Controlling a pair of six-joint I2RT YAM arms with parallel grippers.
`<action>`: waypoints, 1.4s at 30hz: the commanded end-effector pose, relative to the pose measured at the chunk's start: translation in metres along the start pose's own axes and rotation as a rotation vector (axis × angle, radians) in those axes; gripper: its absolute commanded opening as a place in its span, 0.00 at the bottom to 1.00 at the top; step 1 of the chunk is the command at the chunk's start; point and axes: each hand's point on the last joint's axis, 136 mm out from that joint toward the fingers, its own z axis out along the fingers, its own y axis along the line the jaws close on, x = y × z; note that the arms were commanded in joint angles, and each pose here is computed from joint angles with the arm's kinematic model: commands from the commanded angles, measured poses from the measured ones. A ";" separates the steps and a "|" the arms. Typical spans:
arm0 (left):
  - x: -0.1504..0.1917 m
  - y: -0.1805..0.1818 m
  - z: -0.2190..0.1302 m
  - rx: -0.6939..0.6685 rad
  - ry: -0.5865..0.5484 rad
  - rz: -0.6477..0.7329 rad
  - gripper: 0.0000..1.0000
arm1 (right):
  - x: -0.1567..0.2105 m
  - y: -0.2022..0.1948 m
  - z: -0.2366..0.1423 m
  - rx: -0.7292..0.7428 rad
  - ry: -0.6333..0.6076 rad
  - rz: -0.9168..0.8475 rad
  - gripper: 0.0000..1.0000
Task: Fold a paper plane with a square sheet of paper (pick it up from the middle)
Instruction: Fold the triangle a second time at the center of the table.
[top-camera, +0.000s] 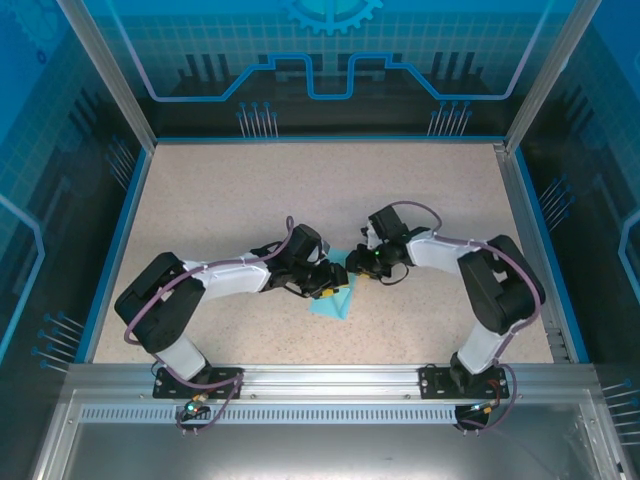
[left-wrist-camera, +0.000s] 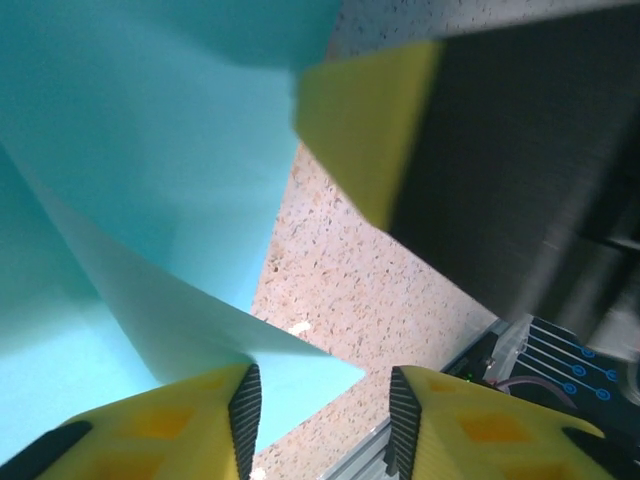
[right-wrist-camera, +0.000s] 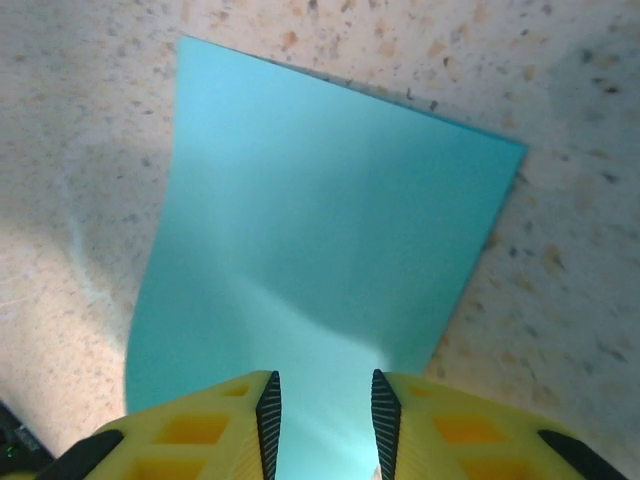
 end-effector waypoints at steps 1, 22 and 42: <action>-0.001 0.010 0.002 -0.039 -0.018 0.009 0.37 | -0.004 0.024 -0.030 -0.091 -0.049 -0.080 0.33; -0.003 0.020 0.003 -0.059 -0.043 0.002 0.19 | 0.057 0.028 -0.024 -0.264 0.014 -0.049 0.35; -0.001 0.010 -0.001 -0.031 -0.035 0.018 0.18 | 0.054 0.017 -0.006 -0.206 0.040 -0.046 0.07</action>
